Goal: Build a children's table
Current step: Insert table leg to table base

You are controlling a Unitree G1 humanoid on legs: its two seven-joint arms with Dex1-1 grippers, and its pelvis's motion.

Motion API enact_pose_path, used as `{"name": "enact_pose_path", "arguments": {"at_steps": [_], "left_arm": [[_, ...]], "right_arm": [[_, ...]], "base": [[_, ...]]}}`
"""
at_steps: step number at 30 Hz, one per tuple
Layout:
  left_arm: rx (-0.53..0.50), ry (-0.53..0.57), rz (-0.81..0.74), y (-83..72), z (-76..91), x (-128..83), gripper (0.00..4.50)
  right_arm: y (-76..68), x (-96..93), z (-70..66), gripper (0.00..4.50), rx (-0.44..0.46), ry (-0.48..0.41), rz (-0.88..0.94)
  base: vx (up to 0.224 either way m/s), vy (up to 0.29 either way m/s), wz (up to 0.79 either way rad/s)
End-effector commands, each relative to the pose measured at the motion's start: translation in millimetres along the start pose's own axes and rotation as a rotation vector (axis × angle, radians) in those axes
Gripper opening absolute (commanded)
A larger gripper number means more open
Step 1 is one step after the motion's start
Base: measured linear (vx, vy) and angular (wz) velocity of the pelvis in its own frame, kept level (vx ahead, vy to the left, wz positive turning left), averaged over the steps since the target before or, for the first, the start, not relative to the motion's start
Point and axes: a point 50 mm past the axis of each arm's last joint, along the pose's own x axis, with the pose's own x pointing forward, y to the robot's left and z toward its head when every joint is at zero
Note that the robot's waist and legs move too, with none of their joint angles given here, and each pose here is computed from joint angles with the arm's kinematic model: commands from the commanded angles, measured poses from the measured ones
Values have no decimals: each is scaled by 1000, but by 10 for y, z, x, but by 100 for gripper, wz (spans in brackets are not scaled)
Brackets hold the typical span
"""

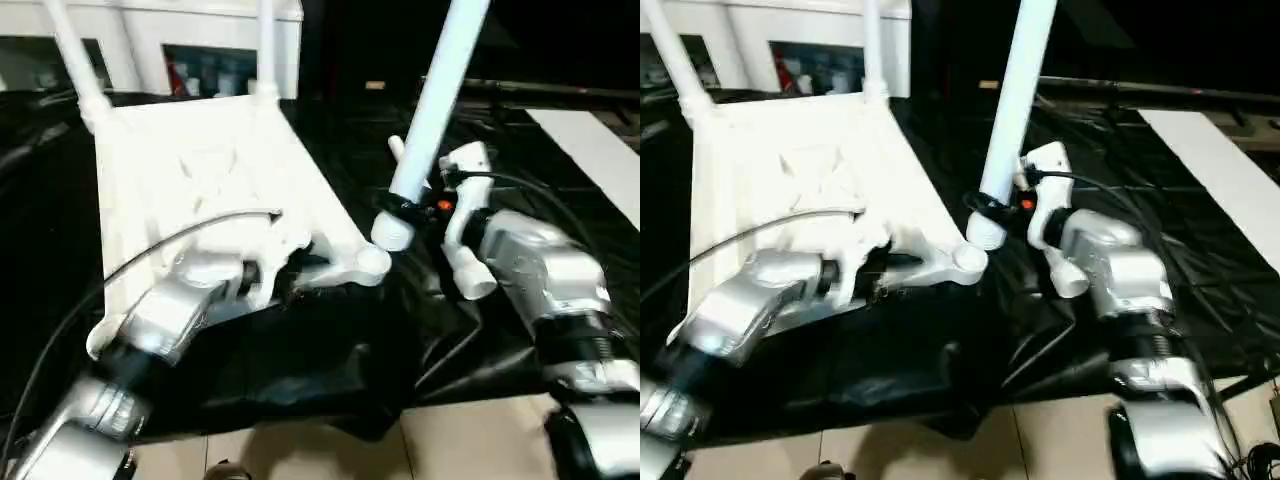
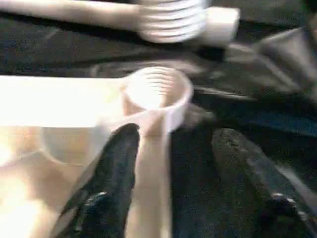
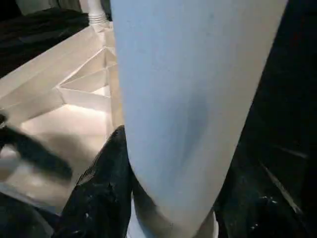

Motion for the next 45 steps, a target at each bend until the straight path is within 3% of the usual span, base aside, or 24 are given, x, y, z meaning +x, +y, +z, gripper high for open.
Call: {"name": "enact_pose_path", "arguments": {"at_steps": [1, 2, 6, 13, 27, 35, 40, 45], "left_arm": [[6, 42, 8, -2, -38, 44, 251], [6, 44, 9, 0, -38, 45, 226], [13, 115, 29, 61, -88, 57, 217], [25, 153, 21, 71, -100, 98, 137], [61, 228, -37, 34, -240, 100, 29], [36, 195, -57, 77, -247, -61, 4], [62, 170, -256, -108, -417, -291, 0], [72, 157, -228, -176, -481, -329, 0]], "right_arm": [[9, -1, -10, 186, -21, 3, -4], [9, -1, -13, 186, -22, 3, -4], [67, 4, -52, 186, -24, 10, 6], [86, -19, -69, 186, -35, 23, 6], [118, -60, -95, 186, -31, 32, 15], [169, -42, -65, 186, 36, -11, 88], [250, 3, -90, 186, 73, 7, 210], [337, 120, -160, 186, 65, 56, 265]], "base": [[0, 0, 0], [0, 0, 0], [0, 0, 0], [0, 0, 0], [0, 0, 0], [0, 0, 0], [0, 0, 0], [0, 0, 0]]}}
